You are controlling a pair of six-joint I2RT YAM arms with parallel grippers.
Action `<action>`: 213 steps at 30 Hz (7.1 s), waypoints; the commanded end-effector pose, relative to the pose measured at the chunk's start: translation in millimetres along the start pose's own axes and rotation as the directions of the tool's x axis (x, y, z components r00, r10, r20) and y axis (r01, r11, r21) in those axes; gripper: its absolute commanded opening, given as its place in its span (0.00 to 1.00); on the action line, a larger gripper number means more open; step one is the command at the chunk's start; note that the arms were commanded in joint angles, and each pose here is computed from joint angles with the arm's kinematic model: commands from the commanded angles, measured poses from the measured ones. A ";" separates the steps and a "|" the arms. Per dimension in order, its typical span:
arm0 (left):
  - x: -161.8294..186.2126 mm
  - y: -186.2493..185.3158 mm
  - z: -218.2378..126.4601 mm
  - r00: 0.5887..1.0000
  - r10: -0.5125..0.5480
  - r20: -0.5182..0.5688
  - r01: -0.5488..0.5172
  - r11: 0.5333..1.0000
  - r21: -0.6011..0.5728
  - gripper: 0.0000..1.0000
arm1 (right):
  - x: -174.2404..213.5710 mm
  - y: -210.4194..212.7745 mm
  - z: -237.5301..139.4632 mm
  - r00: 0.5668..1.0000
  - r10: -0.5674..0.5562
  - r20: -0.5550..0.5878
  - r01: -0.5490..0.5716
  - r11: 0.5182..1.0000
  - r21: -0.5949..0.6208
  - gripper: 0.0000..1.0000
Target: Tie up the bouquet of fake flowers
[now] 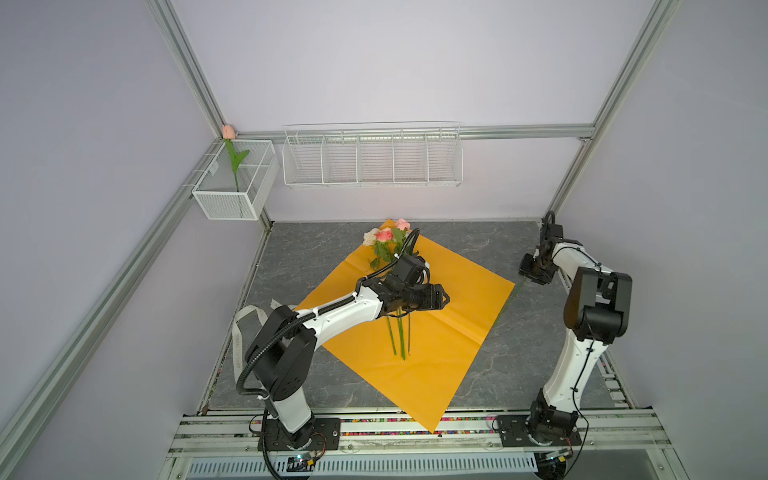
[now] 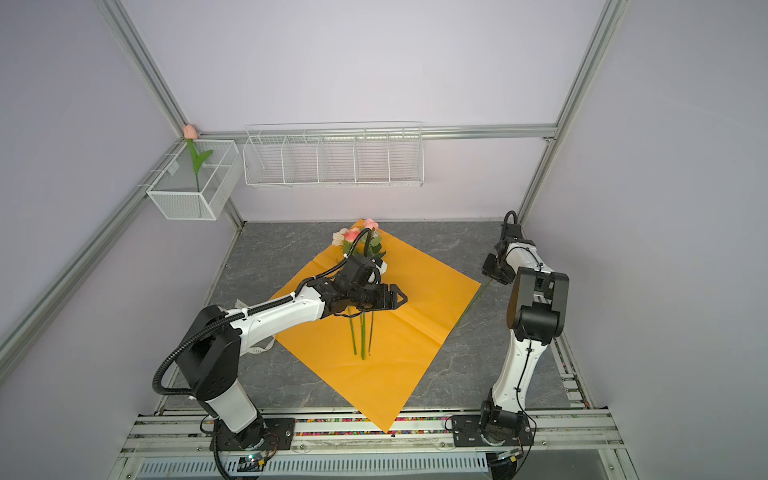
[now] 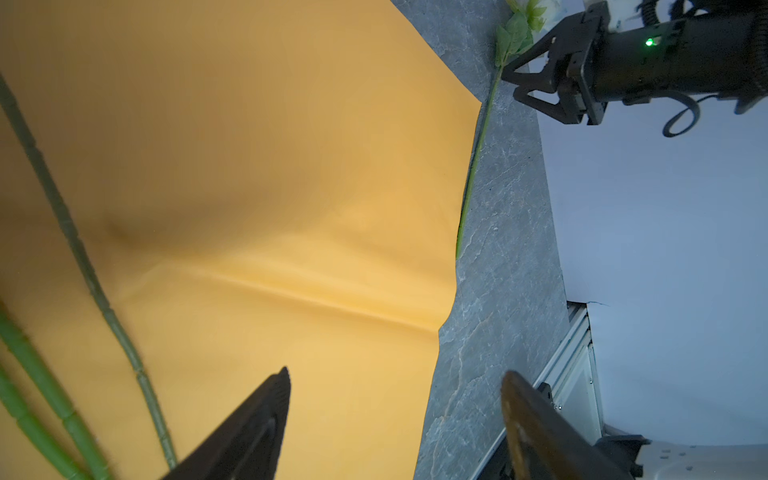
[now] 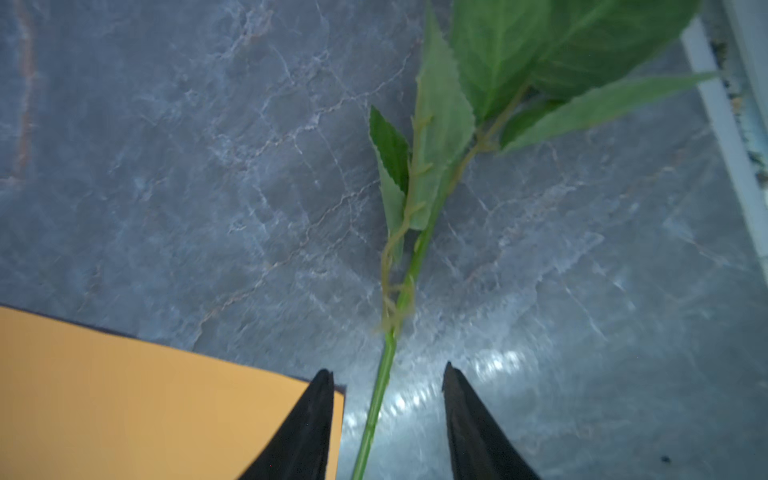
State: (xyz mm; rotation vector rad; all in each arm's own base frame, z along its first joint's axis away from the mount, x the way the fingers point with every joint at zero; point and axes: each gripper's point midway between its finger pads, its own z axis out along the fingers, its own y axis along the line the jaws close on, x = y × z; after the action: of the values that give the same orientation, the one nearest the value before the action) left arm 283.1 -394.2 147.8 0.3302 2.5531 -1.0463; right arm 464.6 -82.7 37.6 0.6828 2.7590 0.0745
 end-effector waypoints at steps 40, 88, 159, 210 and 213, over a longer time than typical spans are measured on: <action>10.8 164.1 -216.3 0.849 -0.170 0.500 0.376 0.859 -0.346 0.91 | 197.5 307.3 -127.0 0.834 -0.500 0.235 0.552 0.748 -0.369 0.07; 22.0 163.8 -212.2 0.852 -0.206 0.481 0.383 0.871 -0.306 0.91 | 202.3 376.2 -113.5 0.839 -0.516 0.173 0.537 0.733 -0.417 0.46; 25.7 167.7 -208.0 0.863 -0.205 0.462 0.380 0.866 -0.324 0.91 | 235.4 389.6 -37.0 0.820 -0.568 0.076 0.531 0.705 -0.470 0.21; 10.5 150.3 -213.6 0.863 -0.184 0.471 0.343 0.896 -0.280 0.91 | 181.3 309.8 -149.5 0.852 -0.430 0.299 0.520 0.762 -0.385 0.63; 10.4 149.7 -212.2 0.863 -0.182 0.470 0.339 0.900 -0.274 0.91 | 176.2 274.9 -157.0 0.874 -0.381 0.303 0.475 0.804 -0.358 0.63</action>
State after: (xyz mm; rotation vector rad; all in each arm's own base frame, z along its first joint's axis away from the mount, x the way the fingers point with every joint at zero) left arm 274.2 -141.9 185.4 -0.3353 2.3531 -0.6437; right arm 397.0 276.2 174.0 -0.1614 2.4892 0.5247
